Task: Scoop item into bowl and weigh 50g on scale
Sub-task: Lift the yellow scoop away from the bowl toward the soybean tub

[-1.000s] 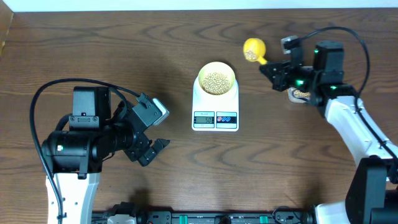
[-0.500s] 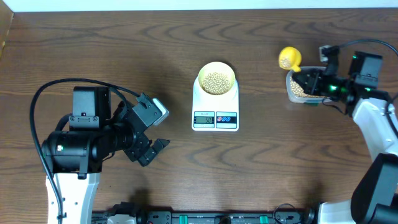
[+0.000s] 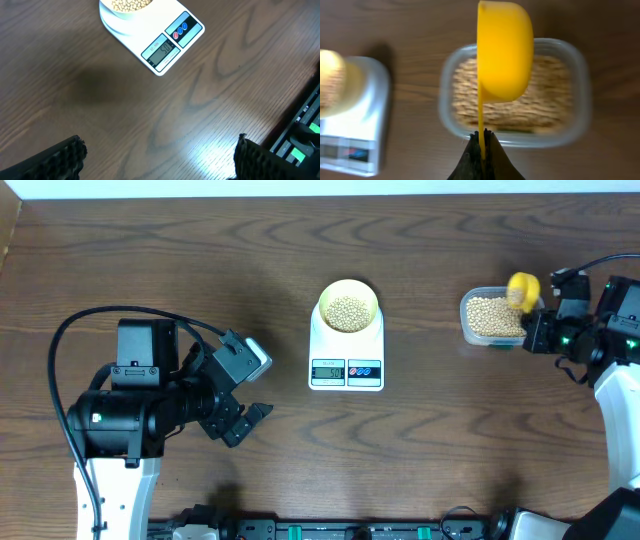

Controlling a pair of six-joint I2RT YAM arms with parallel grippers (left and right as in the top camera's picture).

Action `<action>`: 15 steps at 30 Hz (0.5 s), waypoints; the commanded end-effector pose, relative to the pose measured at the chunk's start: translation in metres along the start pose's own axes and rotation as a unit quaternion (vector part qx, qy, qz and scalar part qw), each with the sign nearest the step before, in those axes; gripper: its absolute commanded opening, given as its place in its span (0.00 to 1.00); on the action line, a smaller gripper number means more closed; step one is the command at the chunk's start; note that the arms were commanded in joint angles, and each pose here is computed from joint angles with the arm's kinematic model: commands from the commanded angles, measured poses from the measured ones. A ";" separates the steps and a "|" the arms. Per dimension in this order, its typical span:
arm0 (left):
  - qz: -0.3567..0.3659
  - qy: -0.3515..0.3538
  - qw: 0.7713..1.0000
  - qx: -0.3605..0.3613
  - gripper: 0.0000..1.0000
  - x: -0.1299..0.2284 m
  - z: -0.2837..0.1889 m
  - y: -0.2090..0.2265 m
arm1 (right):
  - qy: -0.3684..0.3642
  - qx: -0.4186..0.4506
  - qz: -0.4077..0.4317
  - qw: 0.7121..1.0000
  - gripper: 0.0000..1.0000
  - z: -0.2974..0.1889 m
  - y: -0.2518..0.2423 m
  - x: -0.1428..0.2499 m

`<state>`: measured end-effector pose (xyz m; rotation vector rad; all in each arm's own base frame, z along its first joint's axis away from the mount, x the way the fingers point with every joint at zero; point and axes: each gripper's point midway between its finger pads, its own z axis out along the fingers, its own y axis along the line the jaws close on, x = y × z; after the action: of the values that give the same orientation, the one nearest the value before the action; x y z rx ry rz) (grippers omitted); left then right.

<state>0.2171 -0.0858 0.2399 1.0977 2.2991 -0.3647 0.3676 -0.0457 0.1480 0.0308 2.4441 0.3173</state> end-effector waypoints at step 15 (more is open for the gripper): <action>0.001 -0.004 1.000 0.004 0.96 -0.001 -0.001 -0.001 | 0.069 0.245 -0.199 0.946 0.01 -0.004 -0.028 0.002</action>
<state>0.2171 -0.0858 0.2399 1.0977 2.2991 -0.3647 0.3679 -0.0597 0.1369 -0.2048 2.5351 -0.2601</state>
